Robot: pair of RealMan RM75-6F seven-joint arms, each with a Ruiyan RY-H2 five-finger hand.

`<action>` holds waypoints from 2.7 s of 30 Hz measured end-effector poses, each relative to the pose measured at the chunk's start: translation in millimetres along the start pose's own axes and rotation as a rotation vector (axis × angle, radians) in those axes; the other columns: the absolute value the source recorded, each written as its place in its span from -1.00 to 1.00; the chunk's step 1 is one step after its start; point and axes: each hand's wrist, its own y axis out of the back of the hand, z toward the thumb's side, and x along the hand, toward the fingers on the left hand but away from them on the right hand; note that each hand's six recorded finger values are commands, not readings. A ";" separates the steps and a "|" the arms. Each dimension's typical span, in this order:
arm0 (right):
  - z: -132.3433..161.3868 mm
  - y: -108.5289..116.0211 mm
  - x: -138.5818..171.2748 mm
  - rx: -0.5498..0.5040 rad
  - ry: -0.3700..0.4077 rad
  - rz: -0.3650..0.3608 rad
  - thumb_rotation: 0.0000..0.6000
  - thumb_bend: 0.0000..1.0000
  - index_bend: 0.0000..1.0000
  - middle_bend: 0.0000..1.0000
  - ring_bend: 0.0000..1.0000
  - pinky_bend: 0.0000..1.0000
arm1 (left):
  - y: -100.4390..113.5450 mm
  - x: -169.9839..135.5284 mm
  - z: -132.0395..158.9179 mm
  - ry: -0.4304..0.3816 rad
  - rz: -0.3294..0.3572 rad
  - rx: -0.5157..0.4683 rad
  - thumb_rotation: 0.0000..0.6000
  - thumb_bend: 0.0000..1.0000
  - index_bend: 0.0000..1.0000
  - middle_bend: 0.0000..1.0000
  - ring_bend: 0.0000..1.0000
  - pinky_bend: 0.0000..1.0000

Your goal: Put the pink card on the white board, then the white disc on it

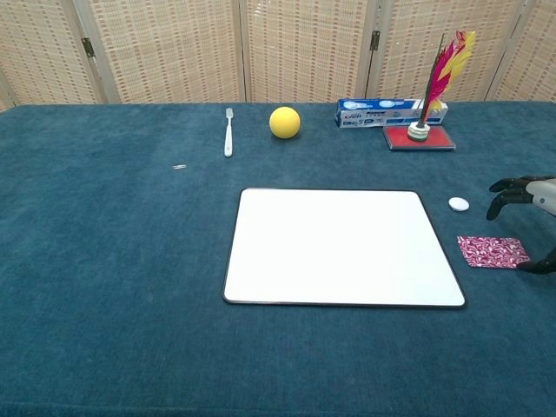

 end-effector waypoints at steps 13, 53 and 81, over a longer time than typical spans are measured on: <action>1.0 -1.7 -0.2 -0.008 0.004 0.031 1.00 -0.75 -0.36 -0.85 -1.00 -1.00 | 0.6 -0.3 -3.5 0.013 -0.003 -0.001 1.00 -0.48 -0.75 -1.00 -1.00 -0.56; 42.2 59.0 -25.6 -0.062 0.095 -0.029 1.00 -0.63 -0.01 -0.67 -1.00 -1.00 | 2.2 11.1 -18.5 0.112 0.008 0.020 1.00 -0.48 -0.77 -1.00 -1.00 -0.56; 108.0 37.3 -59.6 0.061 0.201 0.096 1.00 -0.71 -0.68 -0.89 -1.00 -1.00 | 10.7 7.6 -28.7 0.137 0.023 -0.002 1.00 -0.48 -0.77 -1.00 -1.00 -0.56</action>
